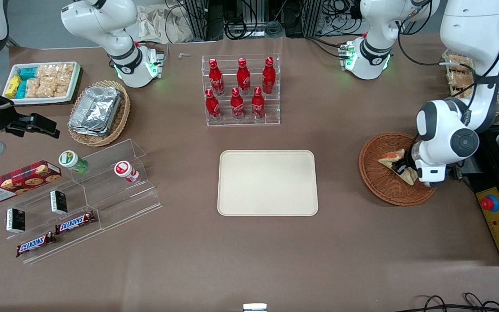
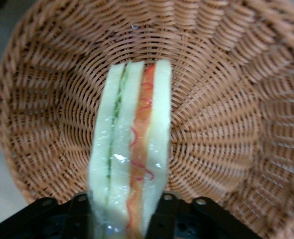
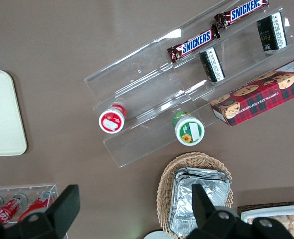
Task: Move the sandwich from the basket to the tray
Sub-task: 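Lift the sandwich out of the basket and carry it toward the tray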
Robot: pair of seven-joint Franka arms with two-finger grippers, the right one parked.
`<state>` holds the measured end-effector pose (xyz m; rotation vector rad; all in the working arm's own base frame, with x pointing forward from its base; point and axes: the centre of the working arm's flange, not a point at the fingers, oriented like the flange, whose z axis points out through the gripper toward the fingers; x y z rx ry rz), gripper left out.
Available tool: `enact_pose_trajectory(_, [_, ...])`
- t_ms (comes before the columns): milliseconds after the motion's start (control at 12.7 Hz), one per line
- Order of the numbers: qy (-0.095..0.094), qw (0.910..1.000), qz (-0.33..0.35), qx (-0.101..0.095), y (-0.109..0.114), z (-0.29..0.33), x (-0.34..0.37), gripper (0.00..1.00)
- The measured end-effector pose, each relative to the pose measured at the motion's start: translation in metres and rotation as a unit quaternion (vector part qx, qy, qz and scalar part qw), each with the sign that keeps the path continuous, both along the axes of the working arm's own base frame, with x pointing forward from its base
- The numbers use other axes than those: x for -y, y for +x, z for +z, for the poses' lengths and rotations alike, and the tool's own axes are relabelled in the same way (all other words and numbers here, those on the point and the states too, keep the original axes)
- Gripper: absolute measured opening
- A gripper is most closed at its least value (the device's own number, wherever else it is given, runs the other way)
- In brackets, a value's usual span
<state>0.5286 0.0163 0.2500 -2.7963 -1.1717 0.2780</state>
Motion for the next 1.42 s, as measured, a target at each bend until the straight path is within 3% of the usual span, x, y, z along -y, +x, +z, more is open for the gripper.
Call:
enact_pose_trajectory(237, [-0.008,0.9999,-0.012,0.004,0.001,0.076,0.012,0.34])
enact_pose_trajectory(474, [-0.016,0.9983,-0.057,-0.007,0.003,0.161,0.046,0.21])
enact_pose_trajectory(553, [-0.017,0.997,-0.076,-0.008,0.006,0.186,0.063,0.21])
enact_pose_trajectory(711, [-0.021,0.9914,-0.129,0.003,0.009,0.215,0.105,0.21])
enact_pose_trajectory(1105, [-0.039,0.9585,-0.282,0.019,-0.011,0.209,0.234,0.21])
enact_pose_trajectory(1421, [-0.058,0.9362,-0.345,0.03,-0.021,0.169,0.308,0.21])
